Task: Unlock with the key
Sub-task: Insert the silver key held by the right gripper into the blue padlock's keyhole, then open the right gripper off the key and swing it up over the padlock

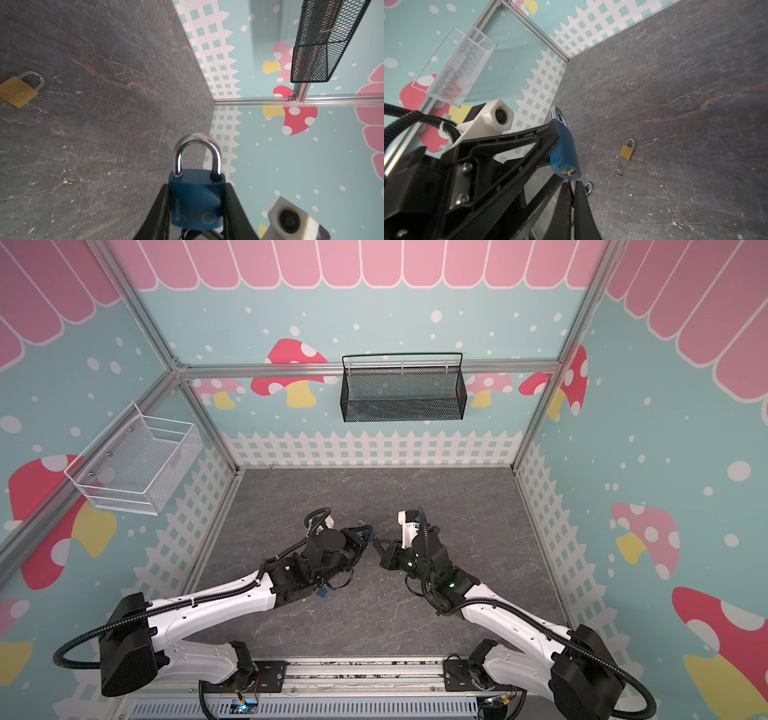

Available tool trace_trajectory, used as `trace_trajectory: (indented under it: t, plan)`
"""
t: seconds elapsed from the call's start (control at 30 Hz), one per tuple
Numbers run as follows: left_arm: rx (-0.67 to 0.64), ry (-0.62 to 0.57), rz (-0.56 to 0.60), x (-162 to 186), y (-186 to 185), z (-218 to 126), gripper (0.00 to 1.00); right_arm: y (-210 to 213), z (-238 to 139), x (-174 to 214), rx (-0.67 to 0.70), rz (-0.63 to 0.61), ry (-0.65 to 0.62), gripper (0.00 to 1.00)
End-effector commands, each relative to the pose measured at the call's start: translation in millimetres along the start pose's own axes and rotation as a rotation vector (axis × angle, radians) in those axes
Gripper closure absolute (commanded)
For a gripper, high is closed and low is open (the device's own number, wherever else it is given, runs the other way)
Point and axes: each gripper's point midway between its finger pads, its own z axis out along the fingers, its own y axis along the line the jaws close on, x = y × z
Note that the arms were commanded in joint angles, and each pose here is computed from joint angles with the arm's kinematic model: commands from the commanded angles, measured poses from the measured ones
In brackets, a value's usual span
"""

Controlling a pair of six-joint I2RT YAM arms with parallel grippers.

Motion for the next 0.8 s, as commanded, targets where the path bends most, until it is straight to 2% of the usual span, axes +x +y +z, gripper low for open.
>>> trace_trajectory:
  t: [0.0,0.13,0.4,0.5,0.67,0.77]
  plan:
    - [0.052,0.223,-0.02,52.7,-9.7,-13.0,1.0,63.8,-11.7,-30.5,-0.306,0.133,-0.06,1.0]
    - [0.055,0.218,-0.03,52.0,-7.8,-11.8,1.0,62.4,-16.8,-30.9,-0.374,0.27,-0.059,1.0]
    - [0.044,0.184,-0.027,46.2,-3.9,-11.3,1.0,57.5,-21.4,-30.9,-0.383,0.357,-0.074,1.0]
    - [0.043,0.175,-0.016,44.4,-5.4,-10.6,1.0,55.1,-20.0,-32.4,-0.36,0.313,-0.09,1.0]
    - [0.028,0.142,0.069,35.4,-12.4,-14.1,1.0,42.2,-12.7,-29.6,-0.278,0.204,-0.095,1.0]
    - [0.025,0.118,0.13,26.4,-14.0,-17.0,1.0,31.0,-10.8,-27.0,-0.207,0.132,-0.096,0.93]
